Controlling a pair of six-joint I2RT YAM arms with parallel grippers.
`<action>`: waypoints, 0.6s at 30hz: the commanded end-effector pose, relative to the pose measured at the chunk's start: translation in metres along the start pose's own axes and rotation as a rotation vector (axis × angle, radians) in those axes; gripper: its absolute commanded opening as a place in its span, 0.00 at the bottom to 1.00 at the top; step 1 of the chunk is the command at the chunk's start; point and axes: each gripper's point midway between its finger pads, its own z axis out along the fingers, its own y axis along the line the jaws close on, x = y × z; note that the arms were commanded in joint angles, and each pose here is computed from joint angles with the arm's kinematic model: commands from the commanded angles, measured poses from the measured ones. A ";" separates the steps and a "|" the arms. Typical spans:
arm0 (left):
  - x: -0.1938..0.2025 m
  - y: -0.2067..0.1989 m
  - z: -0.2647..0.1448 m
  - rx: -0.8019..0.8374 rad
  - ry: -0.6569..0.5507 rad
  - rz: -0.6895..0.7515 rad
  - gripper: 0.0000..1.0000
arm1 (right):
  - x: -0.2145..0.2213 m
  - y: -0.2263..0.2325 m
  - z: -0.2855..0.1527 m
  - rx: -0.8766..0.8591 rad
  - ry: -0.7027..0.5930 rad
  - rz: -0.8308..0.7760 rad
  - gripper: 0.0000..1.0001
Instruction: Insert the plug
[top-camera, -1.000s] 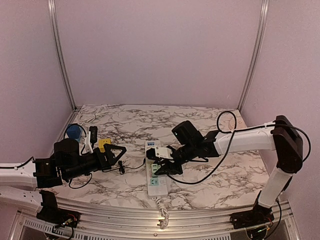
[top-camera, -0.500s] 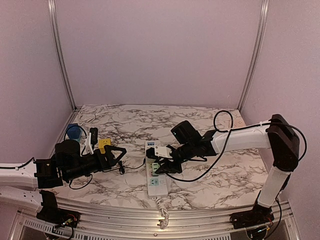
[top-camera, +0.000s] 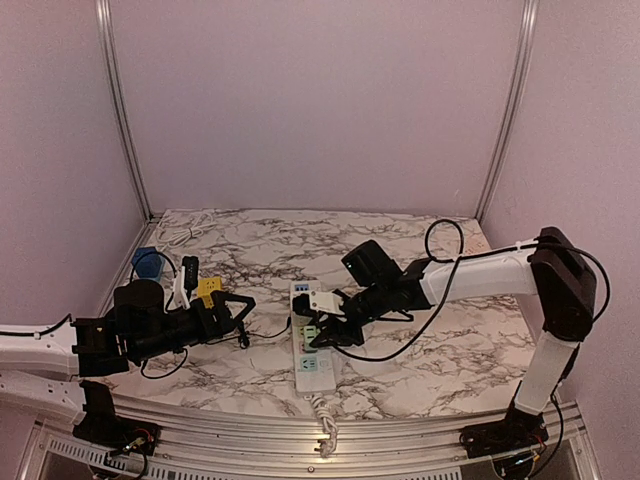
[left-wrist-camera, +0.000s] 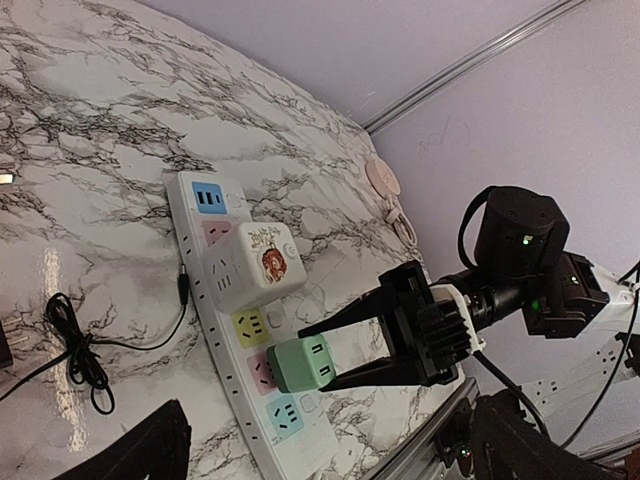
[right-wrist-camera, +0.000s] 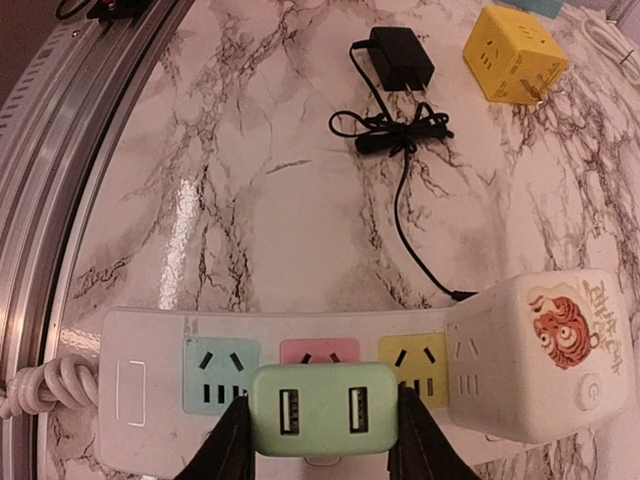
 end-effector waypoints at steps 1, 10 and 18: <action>-0.002 -0.003 0.001 0.015 -0.008 0.000 0.99 | 0.040 0.000 0.011 -0.045 0.116 0.075 0.20; -0.001 -0.002 0.002 0.015 -0.006 0.001 0.99 | 0.075 0.008 0.016 -0.068 0.195 0.159 0.20; -0.002 -0.003 0.003 0.013 -0.005 0.013 0.99 | 0.093 0.012 0.018 -0.063 0.254 0.205 0.20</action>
